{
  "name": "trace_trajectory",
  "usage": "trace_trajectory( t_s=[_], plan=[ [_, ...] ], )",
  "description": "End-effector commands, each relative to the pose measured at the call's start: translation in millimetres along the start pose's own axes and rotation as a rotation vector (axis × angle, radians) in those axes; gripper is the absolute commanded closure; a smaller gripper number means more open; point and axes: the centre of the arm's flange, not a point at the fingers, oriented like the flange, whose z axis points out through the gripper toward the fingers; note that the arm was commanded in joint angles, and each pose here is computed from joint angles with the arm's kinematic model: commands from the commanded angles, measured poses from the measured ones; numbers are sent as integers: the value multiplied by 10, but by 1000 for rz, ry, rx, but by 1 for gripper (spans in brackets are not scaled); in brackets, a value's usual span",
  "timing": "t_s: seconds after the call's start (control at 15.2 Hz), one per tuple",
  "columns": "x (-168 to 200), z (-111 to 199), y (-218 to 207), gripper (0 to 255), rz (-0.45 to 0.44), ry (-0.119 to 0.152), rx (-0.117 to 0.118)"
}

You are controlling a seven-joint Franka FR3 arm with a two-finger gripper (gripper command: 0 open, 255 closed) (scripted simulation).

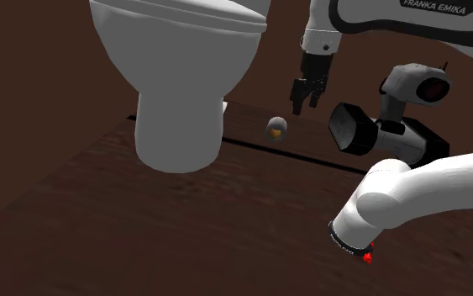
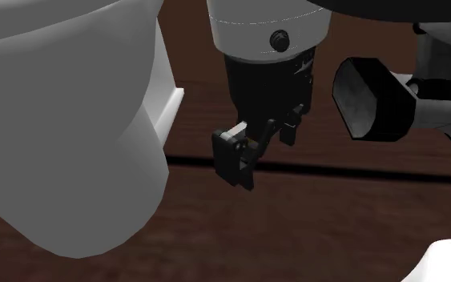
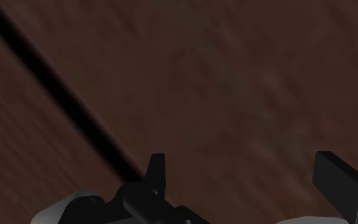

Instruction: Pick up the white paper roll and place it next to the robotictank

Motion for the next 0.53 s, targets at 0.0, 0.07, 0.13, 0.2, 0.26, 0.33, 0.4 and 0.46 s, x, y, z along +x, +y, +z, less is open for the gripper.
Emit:
trace_trajectory(
  t_s=[0.0, 0.07, 0.13, 0.2, 0.26, 0.33, 0.4, 0.46],
  plan=[
    [0, 0, 0, 0, 0, 0, 0],
    [27, 112, 13, 0, 35, 23, -11],
    [57, 224, 28, 0, 69, 47, -21],
    [89, 335, 45, 0, 104, 70, -32],
    [122, 444, 65, 0, 138, 93, -42],
    [158, 553, 87, 0, 173, 117, -53],
    [195, 661, 111, 0, 207, 140, -64],
    [234, 767, 138, 0, 242, 163, -74]
  ],
)
